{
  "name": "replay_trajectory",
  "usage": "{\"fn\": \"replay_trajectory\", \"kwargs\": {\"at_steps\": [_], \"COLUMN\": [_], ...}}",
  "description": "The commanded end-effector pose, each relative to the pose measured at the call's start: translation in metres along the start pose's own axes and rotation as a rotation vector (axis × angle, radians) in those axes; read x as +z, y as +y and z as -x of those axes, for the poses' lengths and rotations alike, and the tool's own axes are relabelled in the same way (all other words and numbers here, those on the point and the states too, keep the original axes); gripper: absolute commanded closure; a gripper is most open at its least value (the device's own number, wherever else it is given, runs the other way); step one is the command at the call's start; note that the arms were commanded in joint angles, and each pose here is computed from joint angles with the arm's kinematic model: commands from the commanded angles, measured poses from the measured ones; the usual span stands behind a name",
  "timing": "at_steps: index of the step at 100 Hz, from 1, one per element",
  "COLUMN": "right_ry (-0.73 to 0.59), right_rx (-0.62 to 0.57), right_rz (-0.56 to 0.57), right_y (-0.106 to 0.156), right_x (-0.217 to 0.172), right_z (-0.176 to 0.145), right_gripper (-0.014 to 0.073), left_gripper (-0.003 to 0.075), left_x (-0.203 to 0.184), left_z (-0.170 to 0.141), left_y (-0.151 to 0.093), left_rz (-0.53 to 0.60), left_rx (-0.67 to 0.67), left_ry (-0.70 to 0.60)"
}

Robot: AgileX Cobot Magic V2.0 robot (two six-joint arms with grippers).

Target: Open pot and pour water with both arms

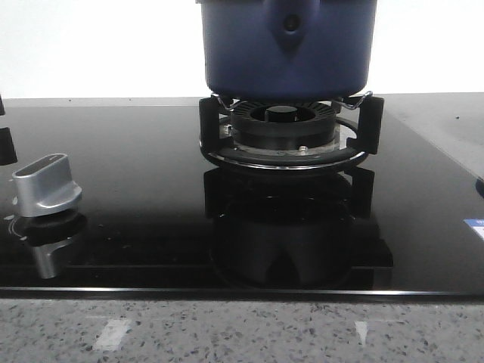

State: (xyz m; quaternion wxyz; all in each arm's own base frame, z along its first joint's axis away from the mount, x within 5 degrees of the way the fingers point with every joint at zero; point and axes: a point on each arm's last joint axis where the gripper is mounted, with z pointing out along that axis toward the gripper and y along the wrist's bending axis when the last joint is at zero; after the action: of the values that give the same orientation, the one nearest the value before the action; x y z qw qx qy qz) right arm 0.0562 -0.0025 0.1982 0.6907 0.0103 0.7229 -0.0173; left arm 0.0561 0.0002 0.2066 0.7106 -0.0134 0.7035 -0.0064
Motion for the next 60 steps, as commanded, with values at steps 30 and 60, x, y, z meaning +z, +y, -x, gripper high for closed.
{"fn": "replay_trajectory", "kwargs": {"at_steps": [30,60], "right_ry": [-0.074,-0.126], "right_rx": [-0.012,0.097], "right_rz": [-0.003,0.007], "right_y": [0.0001,0.0003], "right_x": [-0.0005,-0.001], "right_z": [-0.0005,0.0042], "right_gripper": [0.0662,0.0662], "left_gripper": [0.0741,0.074], "left_x": [-0.001,-0.001], "left_z": [-0.0024,-0.0024], "left_y": [0.0005,0.0005], "left_rz": [-0.001,-0.005], "left_rx": [-0.016,-0.1], "left_ry": [-0.077,-0.077]}}
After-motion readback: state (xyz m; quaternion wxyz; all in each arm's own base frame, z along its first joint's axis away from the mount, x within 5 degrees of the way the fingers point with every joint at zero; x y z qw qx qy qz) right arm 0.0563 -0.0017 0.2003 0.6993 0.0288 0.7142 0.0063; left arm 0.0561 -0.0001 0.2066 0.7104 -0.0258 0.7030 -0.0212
